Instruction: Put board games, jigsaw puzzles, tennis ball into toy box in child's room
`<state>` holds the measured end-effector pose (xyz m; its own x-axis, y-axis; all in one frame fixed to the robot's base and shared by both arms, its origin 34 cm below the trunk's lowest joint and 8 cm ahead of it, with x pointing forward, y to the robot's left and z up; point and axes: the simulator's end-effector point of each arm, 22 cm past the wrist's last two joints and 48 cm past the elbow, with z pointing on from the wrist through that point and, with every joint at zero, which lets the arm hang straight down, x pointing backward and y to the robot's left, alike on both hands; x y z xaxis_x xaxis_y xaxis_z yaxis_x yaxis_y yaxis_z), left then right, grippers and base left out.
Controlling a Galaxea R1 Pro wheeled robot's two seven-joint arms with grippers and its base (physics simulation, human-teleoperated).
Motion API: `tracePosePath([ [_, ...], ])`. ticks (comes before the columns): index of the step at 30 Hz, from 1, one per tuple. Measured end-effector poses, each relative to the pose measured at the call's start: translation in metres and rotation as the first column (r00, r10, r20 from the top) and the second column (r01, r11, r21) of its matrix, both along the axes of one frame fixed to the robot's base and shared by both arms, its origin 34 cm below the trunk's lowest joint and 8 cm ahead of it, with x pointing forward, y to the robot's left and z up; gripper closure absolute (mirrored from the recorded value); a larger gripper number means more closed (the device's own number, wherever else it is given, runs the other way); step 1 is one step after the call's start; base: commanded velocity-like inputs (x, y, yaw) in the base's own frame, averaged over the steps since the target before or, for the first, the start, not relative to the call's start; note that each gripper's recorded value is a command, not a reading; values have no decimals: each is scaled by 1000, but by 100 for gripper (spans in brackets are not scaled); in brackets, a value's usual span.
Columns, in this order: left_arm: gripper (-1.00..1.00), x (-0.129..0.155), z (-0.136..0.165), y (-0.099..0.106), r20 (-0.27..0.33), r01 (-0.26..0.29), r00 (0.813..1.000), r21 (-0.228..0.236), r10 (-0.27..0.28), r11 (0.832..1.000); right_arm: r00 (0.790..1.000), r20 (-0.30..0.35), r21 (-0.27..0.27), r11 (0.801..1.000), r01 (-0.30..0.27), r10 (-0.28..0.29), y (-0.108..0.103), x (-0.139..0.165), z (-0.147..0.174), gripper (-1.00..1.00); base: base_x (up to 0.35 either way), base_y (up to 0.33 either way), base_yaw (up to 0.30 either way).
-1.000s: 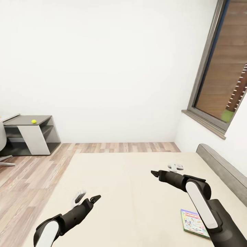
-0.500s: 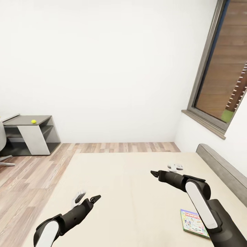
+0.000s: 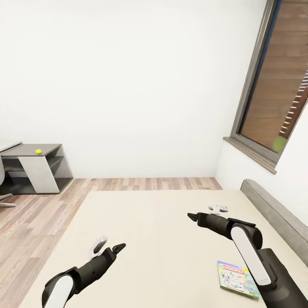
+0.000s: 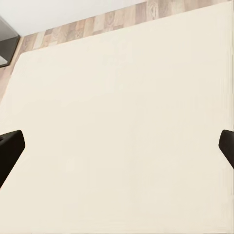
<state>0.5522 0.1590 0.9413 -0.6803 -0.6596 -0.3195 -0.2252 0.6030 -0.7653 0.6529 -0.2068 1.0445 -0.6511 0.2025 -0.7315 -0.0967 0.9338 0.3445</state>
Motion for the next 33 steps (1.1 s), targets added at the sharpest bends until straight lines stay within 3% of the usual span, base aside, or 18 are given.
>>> tracePosePath([
  [33, -100, 0, 0, 0, 0, 0, 1000, -1, 0, 1000, 1000, -1, 1, 1000, 5, -5, -2, 0, 0, -100, 0, -267, 0],
])
